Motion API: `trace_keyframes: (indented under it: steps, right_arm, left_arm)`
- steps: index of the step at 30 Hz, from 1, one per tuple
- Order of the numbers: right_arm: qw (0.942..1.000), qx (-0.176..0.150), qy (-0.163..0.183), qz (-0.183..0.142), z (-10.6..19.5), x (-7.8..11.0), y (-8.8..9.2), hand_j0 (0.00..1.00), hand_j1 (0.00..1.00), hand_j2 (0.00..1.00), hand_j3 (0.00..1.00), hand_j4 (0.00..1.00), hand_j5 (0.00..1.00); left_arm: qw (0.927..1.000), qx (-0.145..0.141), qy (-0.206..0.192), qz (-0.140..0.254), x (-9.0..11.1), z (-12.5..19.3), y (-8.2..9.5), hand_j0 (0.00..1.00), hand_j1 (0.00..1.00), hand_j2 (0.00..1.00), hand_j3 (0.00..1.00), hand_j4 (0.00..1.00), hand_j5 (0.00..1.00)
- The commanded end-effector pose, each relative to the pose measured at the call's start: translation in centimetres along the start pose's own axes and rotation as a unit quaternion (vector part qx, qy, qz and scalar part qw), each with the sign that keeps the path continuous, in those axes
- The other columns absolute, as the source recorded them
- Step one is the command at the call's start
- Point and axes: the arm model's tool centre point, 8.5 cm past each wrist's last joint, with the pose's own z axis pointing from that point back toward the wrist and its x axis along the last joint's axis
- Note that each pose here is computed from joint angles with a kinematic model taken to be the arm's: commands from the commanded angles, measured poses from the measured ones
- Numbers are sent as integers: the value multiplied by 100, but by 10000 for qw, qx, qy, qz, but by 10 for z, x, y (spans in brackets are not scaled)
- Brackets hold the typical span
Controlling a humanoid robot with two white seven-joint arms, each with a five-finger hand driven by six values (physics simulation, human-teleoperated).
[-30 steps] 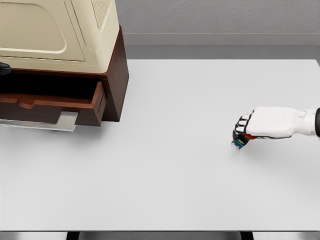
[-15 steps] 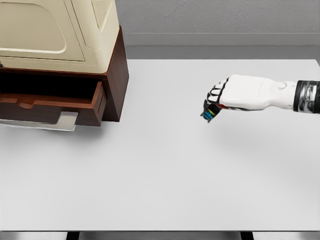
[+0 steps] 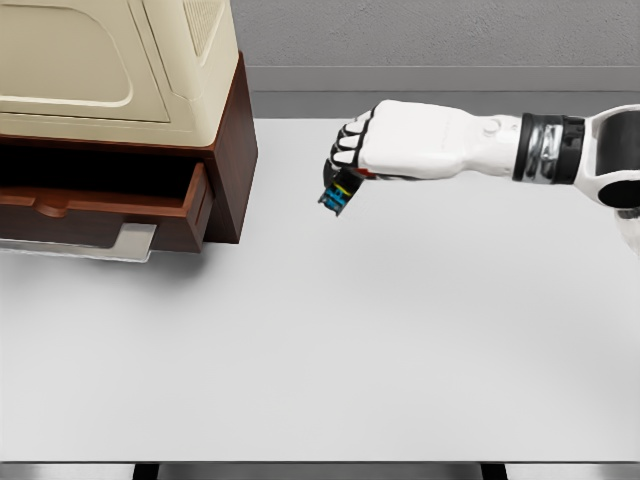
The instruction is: Open the cabinet drawer with left arm, and place a switch into the drawer with right arm
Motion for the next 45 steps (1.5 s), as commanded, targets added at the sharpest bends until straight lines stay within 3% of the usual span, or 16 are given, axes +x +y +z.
trace_keyframes:
  steps: [1,16,22,29,37,45]
  right_arm:
    - [9996,-150,-129,-207,-18,1,3,41,41,41,41,41,41]
    - [9964,-546,-648,-70,-83,9,-40,40,40,40,40,40,40]
    - [9936,-602,-953,-48,-124,18,-60,41,41,41,41,41,41]
    - [9904,-615,-1231,117,-146,34,-77,41,41,41,41,41,41]
    - [9915,-549,-1172,117,-179,30,-90,41,41,41,41,41,41]
    - [9942,-297,-1027,100,-203,23,-89,43,43,43,43,43,43]
  left_arm:
    - [10000,38,5,20,0,1,2,91,91,91,91,91,91]
    - [10000,37,23,6,1,2,3,91,91,91,91,91,91]
    - [10000,29,31,16,0,2,2,91,91,91,91,91,91]
    - [10000,16,42,21,0,2,1,91,91,91,91,91,91]
    - [9999,-49,100,86,-5,2,-4,91,91,91,91,91,91]
    - [9998,-92,142,125,-9,2,-8,91,91,91,91,91,91]
